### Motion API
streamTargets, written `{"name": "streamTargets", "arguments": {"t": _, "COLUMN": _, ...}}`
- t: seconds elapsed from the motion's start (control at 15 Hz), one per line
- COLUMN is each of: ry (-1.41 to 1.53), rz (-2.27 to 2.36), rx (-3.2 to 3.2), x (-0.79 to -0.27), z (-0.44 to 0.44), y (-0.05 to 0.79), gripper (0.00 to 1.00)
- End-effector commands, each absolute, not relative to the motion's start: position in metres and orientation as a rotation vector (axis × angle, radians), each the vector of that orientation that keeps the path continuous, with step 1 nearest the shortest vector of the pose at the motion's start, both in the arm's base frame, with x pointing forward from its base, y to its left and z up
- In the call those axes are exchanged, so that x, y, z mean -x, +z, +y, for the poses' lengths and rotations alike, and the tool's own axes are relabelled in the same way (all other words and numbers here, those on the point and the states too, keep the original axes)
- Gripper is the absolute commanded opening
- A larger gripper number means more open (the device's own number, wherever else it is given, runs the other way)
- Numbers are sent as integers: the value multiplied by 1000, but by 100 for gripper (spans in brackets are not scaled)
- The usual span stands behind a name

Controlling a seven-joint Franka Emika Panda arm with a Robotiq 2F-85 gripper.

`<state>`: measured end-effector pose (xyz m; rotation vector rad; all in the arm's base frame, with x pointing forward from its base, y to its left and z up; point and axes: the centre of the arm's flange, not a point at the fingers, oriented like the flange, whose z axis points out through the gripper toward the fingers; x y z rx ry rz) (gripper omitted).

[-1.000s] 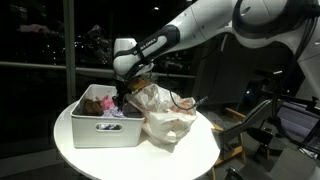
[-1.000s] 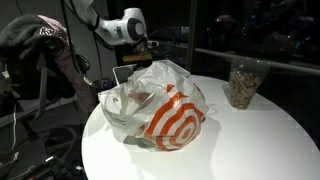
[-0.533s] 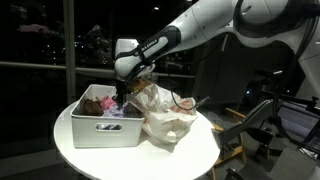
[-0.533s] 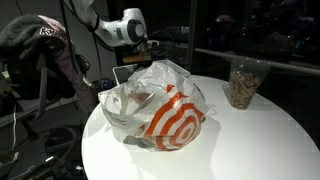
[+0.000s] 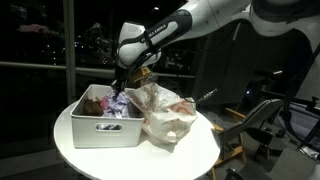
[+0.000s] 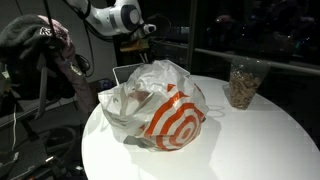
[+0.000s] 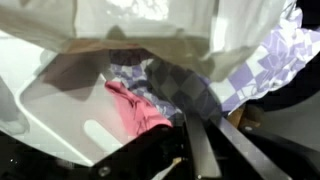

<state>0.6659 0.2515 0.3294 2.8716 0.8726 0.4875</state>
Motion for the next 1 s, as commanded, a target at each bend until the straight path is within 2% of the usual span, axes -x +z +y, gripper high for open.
{"name": "streamTargets", "arguments": {"t": 0.0, "ry": 732, "rz": 879, "rx": -2828, "x": -633, "z": 242, "y": 392, "gripper": 7}}
{"name": "streamTargets", "arguments": {"t": 0.93, "ry": 1436, "rz": 788, "rx": -2521, "x": -542, "z": 204, "y": 588, "gripper": 7}}
